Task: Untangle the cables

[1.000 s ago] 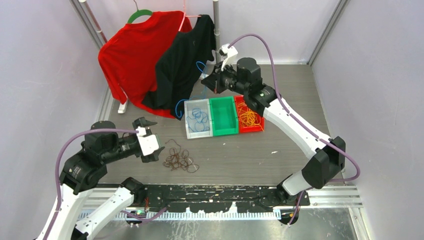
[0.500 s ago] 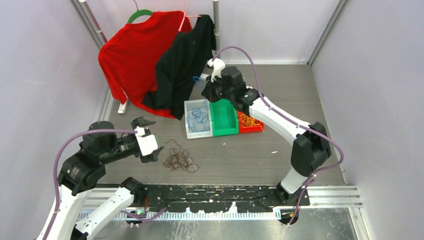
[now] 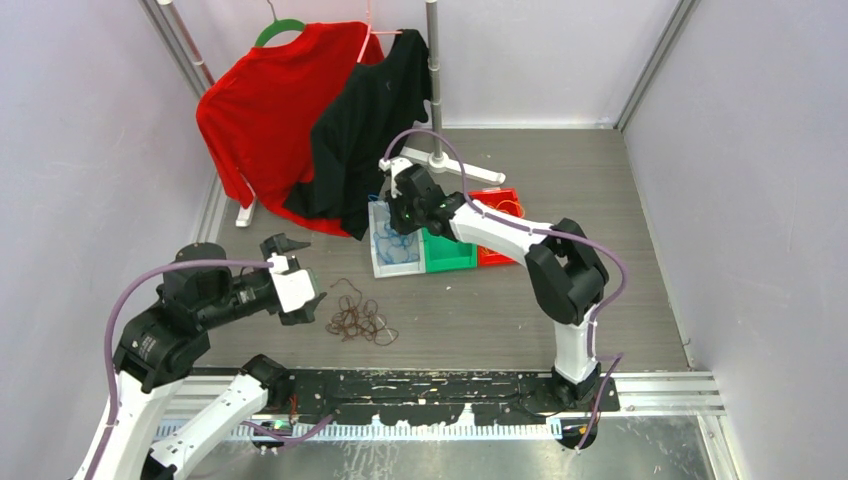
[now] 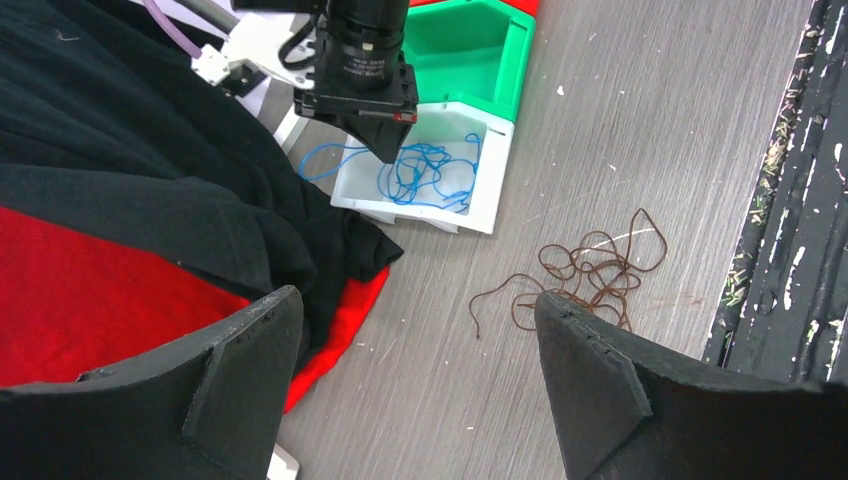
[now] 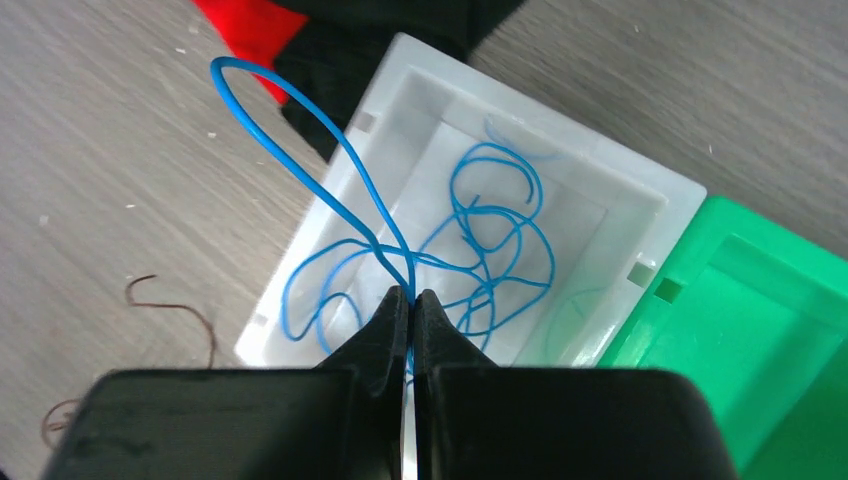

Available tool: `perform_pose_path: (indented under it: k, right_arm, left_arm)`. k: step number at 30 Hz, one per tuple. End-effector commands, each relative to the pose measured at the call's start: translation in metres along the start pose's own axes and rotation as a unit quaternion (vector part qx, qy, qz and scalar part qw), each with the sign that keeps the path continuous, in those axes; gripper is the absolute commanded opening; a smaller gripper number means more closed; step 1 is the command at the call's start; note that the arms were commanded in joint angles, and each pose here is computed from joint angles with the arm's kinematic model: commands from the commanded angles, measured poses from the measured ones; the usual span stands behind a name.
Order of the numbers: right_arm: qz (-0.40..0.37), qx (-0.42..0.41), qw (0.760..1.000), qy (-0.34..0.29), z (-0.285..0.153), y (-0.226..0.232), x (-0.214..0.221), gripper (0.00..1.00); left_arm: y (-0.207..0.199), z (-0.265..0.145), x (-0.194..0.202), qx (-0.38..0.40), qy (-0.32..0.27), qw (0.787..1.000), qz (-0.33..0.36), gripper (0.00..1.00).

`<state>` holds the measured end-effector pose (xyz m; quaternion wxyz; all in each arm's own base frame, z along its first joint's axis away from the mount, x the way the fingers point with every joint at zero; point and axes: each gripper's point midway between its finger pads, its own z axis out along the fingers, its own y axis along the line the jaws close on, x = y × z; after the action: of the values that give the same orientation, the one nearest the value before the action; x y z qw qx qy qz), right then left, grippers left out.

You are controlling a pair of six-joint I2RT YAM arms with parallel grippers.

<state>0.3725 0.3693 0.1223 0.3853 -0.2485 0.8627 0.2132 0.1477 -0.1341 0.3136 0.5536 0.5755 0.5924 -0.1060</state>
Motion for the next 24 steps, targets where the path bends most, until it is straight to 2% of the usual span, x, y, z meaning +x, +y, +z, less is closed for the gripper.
perform_pose_path:
  k: [1,12,17,22,24]
  right_arm:
    - [0.028,0.032,0.999,-0.003,0.008,-0.009,-0.008,0.01]
    - [-0.002,0.061,0.996,0.067,0.038,-0.010,0.034,0.02]
    - [-0.007,0.071,0.995,0.064,0.036,-0.008,0.032,0.21]
    - [-0.016,0.076,0.996,0.053,0.026,-0.006,0.017,0.50]
    - [-0.018,0.074,0.996,0.038,0.018,-0.003,0.005,0.57]
  left_arm:
    - [0.006,-0.010,-0.012,-0.018,-0.016,1.000,0.013,0.85]
    - [0.007,-0.009,-0.011,-0.017,-0.011,1.000,0.002,0.86]
    - [0.009,-0.009,-0.013,-0.019,-0.014,1.000,0.005,0.86]
    - [0.010,-0.007,-0.014,-0.019,-0.016,1.000,0.006,0.86]
    - [0.009,-0.007,-0.013,-0.018,-0.014,1.000,0.006,0.86]
